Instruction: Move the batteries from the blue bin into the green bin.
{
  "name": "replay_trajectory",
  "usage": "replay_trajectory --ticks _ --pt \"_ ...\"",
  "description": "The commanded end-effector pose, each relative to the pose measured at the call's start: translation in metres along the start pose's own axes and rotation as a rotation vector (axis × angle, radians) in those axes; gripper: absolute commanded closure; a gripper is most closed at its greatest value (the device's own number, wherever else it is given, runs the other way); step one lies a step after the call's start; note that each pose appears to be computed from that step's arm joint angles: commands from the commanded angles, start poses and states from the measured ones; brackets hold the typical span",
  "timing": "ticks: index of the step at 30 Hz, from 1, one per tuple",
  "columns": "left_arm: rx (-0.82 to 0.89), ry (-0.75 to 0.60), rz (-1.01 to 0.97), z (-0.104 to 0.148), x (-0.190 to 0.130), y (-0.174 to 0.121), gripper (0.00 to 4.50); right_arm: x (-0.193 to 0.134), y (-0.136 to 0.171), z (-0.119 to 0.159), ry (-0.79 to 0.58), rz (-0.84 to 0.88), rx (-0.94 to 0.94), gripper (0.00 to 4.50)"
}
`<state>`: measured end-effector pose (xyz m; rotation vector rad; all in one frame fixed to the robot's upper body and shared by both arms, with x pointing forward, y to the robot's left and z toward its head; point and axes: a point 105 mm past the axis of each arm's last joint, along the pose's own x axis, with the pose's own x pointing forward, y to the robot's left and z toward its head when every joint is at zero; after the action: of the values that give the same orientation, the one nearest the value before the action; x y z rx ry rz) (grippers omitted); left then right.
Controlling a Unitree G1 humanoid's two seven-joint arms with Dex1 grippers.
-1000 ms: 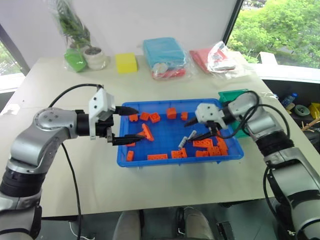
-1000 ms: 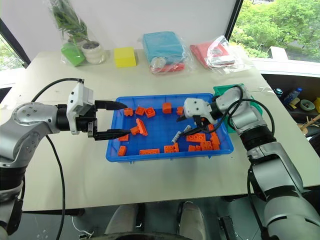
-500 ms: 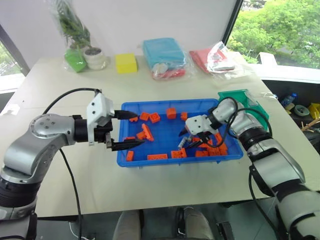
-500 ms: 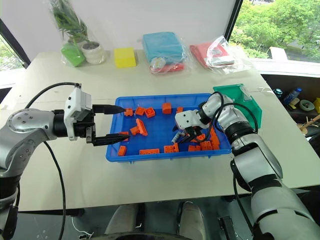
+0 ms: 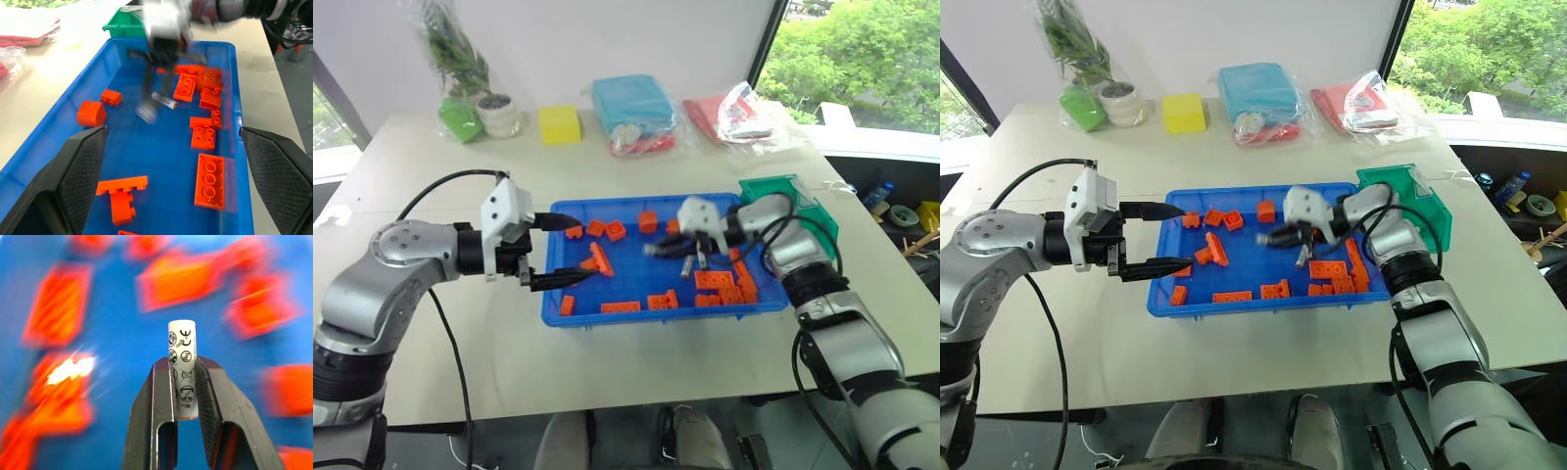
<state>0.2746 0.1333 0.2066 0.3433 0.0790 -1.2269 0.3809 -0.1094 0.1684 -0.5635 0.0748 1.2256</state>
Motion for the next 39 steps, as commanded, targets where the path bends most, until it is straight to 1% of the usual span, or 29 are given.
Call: replay_trajectory --ticks 1,3,6,9,12,14,15,16,19,21,22,24,26,29,36,39 --pt "0.044 -0.029 -0.005 0.008 0.0 0.002 0.0 -0.053 -0.036 0.008 -0.018 -0.348 0.105 4.45" --pt "0.041 -0.032 -0.01 0.007 0.001 0.002 0.0 -0.084 -0.044 0.0 0.024 -0.502 0.159 4.45" --pt "0.044 -0.038 -0.022 0.006 0.004 0.005 0.0 -0.126 -0.041 -0.022 0.137 -0.677 0.235 4.45" --pt "0.052 -0.048 -0.034 0.008 0.007 0.008 0.0 -0.154 -0.037 -0.042 0.249 -0.793 0.259 4.45" --pt "0.06 -0.054 -0.046 0.011 0.011 0.01 0.0 -0.165 -0.035 -0.053 0.302 -0.862 0.305 4.45" --pt "0.065 -0.056 -0.051 0.012 0.014 0.012 0.0 -0.163 -0.033 -0.056 0.303 -0.86 0.33 3.38" --pt "0.068 -0.057 -0.053 0.012 0.015 0.013 0.0 -0.162 -0.033 -0.057 0.303 -0.862 0.334 2.98" --pt "0.069 -0.06 -0.053 0.013 0.016 0.013 0.0 -0.16 -0.034 -0.057 0.3 -0.864 0.33 2.47" --pt "0.073 -0.064 -0.054 0.015 0.017 0.014 0.0 -0.156 -0.04 -0.047 0.262 -0.867 0.328 0.92" --pt "0.073 -0.064 -0.052 0.015 0.017 0.013 0.0 -0.143 -0.039 -0.031 0.188 -0.822 0.346 0.92" --pt "0.073 -0.064 -0.05 0.015 0.017 0.013 0.0 -0.134 -0.035 -0.026 0.138 -0.797 0.396 0.92" --pt "0.072 -0.064 -0.043 0.015 0.016 0.012 0.0 -0.113 -0.019 -0.02 0.077 -0.714 0.504 0.92" --pt "0.07 -0.067 -0.031 0.016 0.015 0.011 0.0 -0.095 -0.001 -0.016 0.059 -0.637 0.55 0.92" --pt "0.066 -0.072 -0.014 0.016 0.015 0.009 0.0 -0.081 0.015 -0.021 0.082 -0.613 0.616 0.92" --pt "0.057 -0.06 0.019 0.013 0.008 0.003 0.0 -0.06 0.047 -0.055 0.22 -0.643 0.843 0.92" --pt "0.057 -0.056 0.03 0.013 0.006 0.004 0.0 -0.047 0.058 -0.055 0.225 -0.602 0.879 0.92"
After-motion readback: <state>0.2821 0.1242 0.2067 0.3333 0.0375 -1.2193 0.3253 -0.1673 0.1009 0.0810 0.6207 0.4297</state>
